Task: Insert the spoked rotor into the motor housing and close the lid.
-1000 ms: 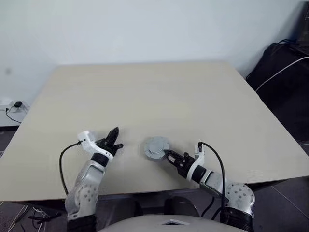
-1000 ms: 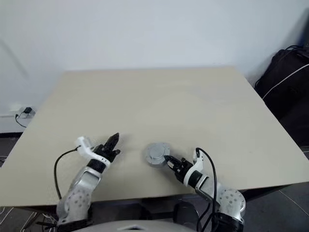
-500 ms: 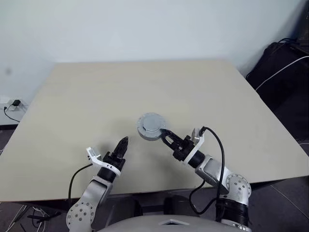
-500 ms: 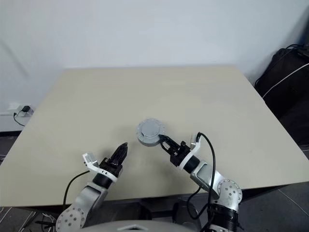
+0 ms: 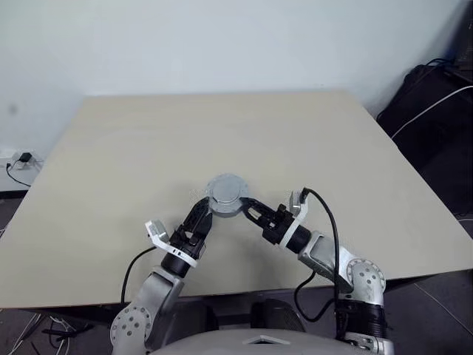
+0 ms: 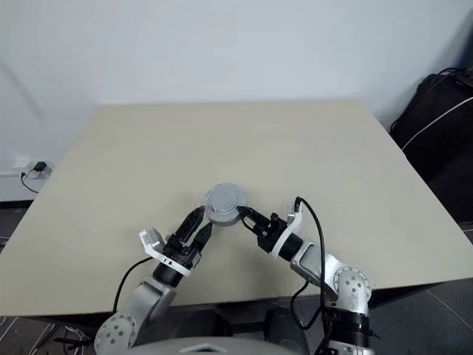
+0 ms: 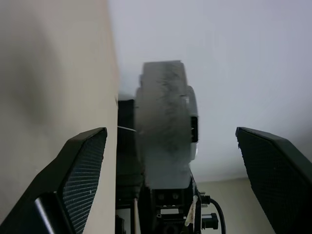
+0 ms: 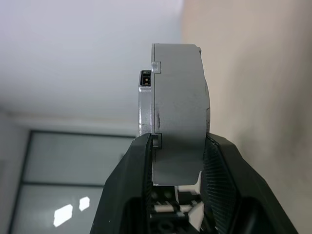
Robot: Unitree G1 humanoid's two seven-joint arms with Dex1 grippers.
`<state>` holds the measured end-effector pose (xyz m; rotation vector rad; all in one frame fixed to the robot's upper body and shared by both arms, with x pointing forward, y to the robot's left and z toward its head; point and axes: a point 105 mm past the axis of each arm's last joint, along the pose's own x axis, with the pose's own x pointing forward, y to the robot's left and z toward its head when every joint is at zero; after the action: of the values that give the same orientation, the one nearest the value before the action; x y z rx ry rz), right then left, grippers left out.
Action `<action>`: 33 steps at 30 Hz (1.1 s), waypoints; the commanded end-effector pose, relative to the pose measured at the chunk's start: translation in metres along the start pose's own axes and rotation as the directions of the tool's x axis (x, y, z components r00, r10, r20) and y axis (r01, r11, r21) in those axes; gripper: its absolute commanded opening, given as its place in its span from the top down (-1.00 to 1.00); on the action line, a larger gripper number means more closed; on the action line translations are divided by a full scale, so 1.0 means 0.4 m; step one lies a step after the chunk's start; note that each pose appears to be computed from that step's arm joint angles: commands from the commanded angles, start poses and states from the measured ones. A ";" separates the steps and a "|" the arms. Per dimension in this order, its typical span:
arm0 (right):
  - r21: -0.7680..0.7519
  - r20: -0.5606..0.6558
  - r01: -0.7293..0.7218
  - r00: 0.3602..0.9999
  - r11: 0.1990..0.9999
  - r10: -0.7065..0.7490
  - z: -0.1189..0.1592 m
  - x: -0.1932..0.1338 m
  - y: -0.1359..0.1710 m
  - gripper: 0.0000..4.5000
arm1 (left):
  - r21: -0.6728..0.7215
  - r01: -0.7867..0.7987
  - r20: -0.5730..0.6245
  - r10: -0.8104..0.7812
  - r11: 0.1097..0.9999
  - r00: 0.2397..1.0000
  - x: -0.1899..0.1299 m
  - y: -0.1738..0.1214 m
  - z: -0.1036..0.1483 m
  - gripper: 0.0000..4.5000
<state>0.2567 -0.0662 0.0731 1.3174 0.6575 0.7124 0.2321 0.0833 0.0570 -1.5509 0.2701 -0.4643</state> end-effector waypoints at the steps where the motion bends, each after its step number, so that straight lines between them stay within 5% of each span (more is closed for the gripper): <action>1: -0.028 -0.065 -0.124 0.990 0.992 0.122 -0.026 0.005 0.076 0.47 | -0.096 0.113 0.000 -0.113 0.989 0.994 0.038 -0.043 -0.040 -0.99; 11: -0.007 -0.119 -0.120 0.986 0.993 0.118 -0.054 -0.002 0.082 0.47 | -0.114 0.119 -0.032 -0.124 0.986 0.992 0.047 -0.042 -0.052 -0.99; 20: -0.063 -0.105 -0.091 0.991 0.994 0.084 -0.043 -0.001 0.077 0.47 | -0.116 0.127 -0.050 -0.134 0.985 0.990 0.048 -0.046 -0.056 0.08; 26: -0.244 -0.098 -0.051 0.995 0.968 0.027 -0.036 -0.004 0.070 0.47 | -0.106 0.121 -0.047 -0.127 0.987 0.991 0.048 -0.045 -0.052 0.07; 30: -0.489 -0.092 0.074 0.987 0.869 -0.135 -0.026 -0.013 0.028 -0.11 | -0.051 0.098 -0.008 -0.099 0.994 0.995 0.052 -0.035 -0.028 0.07; 33: -0.691 -0.027 0.188 0.958 0.698 -0.285 -0.003 -0.026 -0.025 -0.58 | 0.001 0.062 0.040 -0.062 0.998 0.997 0.063 -0.021 0.004 0.07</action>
<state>0.2459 -0.0731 0.0627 0.5940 0.6245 0.7462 0.2413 0.0778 0.0432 -1.5314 0.3083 -0.4332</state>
